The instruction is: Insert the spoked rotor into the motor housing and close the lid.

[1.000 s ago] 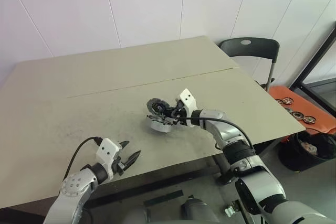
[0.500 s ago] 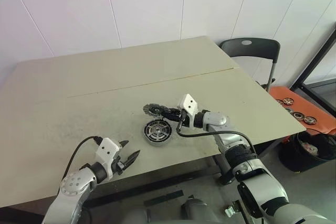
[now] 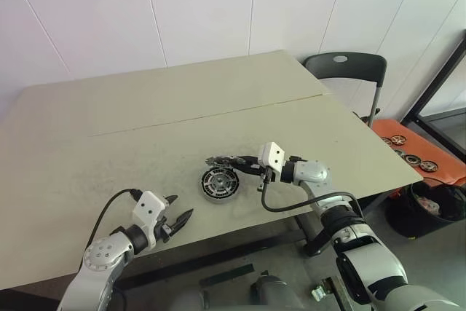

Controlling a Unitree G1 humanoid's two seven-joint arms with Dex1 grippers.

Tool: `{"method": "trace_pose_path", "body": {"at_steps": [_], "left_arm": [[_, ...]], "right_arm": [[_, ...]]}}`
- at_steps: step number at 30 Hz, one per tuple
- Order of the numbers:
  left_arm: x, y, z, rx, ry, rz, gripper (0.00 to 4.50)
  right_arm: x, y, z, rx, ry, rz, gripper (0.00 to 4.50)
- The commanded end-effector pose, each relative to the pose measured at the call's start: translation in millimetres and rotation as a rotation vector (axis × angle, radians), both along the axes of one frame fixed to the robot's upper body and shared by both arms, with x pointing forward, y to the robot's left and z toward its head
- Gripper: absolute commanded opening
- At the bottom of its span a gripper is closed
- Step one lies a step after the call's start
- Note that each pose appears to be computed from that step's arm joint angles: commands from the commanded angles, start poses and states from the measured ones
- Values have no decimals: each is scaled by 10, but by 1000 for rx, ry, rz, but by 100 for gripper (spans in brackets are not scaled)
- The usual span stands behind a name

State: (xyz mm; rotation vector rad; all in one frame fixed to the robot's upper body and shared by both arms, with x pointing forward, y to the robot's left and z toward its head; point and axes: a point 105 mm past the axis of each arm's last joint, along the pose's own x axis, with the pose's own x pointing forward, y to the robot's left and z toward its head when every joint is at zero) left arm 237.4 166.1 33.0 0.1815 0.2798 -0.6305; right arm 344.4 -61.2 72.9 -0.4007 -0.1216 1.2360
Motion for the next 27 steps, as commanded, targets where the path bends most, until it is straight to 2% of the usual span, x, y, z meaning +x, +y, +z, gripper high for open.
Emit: {"method": "trace_pose_path", "body": {"at_steps": [1, 4, 12, 15, 20, 25, 27], "left_arm": [[43, -10, 72, 11, -31, -8, 307], [51, -7, 76, 11, -33, -7, 307], [69, -32, 67, 7, -31, -8, 307], [69, -37, 55, 8, -27, -9, 307], [75, -43, 50, 9, -24, -13, 307], [87, -80, 59, -3, -24, -22, 307], [89, -90, 66, -10, -24, -24, 307]], "right_arm": [[-10, 56, 84, -45, -105, 50, 5], [-40, 73, 63, -72, -143, 75, 5], [-75, 122, 42, -61, -77, 108, 273], [-74, 103, 36, -37, 10, 114, 273], [-173, 34, 83, 19, 282, 213, 273], [-223, 71, 301, 43, 390, 257, 273], [-268, 99, 314, -3, 398, 266, 273]]}}
